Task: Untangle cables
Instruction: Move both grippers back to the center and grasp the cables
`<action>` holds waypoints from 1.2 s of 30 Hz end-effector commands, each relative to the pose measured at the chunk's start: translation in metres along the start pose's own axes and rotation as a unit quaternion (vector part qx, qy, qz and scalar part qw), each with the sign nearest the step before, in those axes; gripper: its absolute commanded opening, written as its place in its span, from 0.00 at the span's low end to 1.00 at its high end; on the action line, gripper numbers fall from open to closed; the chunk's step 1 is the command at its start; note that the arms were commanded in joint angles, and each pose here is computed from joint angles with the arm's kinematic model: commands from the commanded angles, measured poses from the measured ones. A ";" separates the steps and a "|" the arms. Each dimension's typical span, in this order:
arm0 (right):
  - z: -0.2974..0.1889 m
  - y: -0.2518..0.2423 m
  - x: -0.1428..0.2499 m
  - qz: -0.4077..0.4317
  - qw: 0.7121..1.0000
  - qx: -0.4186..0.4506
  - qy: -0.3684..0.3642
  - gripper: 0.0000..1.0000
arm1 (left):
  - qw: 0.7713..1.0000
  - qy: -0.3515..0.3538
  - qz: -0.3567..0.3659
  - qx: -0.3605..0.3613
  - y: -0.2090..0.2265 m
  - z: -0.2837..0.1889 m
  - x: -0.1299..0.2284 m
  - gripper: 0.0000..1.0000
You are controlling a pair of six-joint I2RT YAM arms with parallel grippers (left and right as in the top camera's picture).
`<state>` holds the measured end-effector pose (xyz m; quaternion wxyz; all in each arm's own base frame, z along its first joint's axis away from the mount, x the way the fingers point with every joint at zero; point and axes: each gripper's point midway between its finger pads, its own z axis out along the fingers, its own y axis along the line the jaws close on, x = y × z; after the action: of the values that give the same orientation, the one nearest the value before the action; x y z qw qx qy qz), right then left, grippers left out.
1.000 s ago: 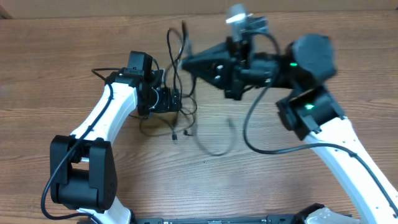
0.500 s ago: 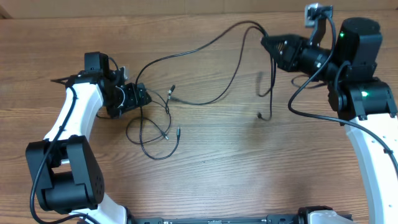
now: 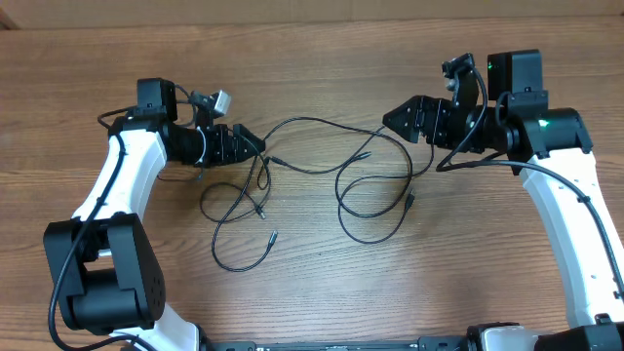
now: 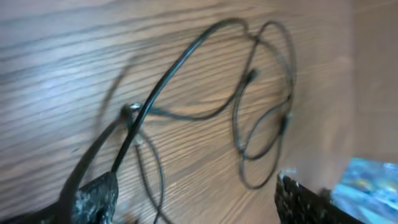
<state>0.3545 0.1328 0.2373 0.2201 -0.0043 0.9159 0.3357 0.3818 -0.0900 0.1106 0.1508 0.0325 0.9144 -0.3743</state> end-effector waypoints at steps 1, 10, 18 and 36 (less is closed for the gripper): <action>-0.001 0.003 0.003 -0.003 1.000 0.000 0.008 0.94 | 0.998 0.009 0.067 -0.018 -0.008 -0.003 0.003 0.80; 0.029 0.046 0.068 -0.189 0.976 0.000 0.111 0.82 | 0.975 0.092 0.193 -0.051 -0.052 0.049 0.038 0.82; 0.055 0.079 0.096 -0.269 0.955 0.003 0.123 0.76 | 0.976 0.084 0.201 0.012 -0.089 0.051 0.033 0.82; 0.066 0.103 0.112 -0.291 0.947 -0.047 0.127 0.63 | 0.969 0.081 0.216 0.089 -0.138 0.060 0.037 0.81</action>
<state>0.2691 0.2628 0.2108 0.1931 -0.3146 0.8831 0.2897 0.3365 -0.2242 0.1292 0.1304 0.2691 0.8691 -0.3939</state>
